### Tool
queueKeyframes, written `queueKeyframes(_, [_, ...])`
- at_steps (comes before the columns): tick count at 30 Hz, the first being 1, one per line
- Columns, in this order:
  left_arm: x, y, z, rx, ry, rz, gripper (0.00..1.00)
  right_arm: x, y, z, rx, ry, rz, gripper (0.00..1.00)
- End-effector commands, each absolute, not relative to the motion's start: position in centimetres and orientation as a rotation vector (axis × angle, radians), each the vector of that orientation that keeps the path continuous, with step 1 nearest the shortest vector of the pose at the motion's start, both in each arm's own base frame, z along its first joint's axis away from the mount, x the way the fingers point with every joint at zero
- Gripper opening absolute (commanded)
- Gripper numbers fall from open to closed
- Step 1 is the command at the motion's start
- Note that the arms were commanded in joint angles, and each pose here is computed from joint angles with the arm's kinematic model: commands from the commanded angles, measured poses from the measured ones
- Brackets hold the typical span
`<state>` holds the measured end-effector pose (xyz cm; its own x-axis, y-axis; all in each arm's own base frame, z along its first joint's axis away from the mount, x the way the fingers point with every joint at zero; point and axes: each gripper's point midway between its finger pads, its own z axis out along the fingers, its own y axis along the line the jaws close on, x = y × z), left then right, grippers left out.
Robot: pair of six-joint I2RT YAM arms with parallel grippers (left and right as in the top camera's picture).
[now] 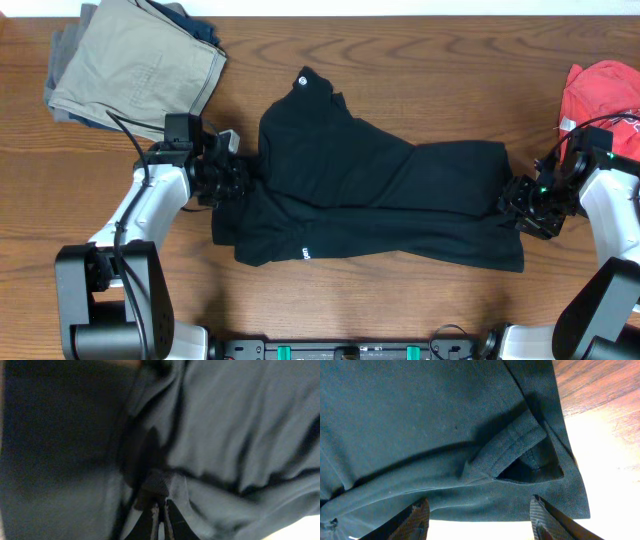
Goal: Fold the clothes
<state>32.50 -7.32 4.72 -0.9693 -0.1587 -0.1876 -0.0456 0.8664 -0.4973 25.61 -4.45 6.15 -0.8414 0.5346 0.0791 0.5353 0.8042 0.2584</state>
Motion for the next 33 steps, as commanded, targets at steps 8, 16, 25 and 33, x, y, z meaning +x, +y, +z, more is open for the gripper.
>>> queueKeyframes(8, [36.9,-8.2,7.4,-0.411,2.617,-0.884,0.06,25.4,-4.3,5.9,-0.854,-2.979,-0.423,0.63])
queueKeyframes(16, [37.5,-8.1,7.6,-0.421,2.59,-0.875,0.8,25.4,-4.3,5.9,-0.854,-2.978,-0.423,0.63])
queueKeyframes(25, [35.8,-10.4,8.7,-0.435,2.611,-1.112,0.91,25.3,-4.2,5.9,-0.853,-2.975,-0.422,0.63])
queueKeyframes(33, [28.6,-12.5,6.3,-0.542,2.947,-1.054,0.88,25.5,-4.3,5.9,-0.854,-2.984,-0.423,0.63])
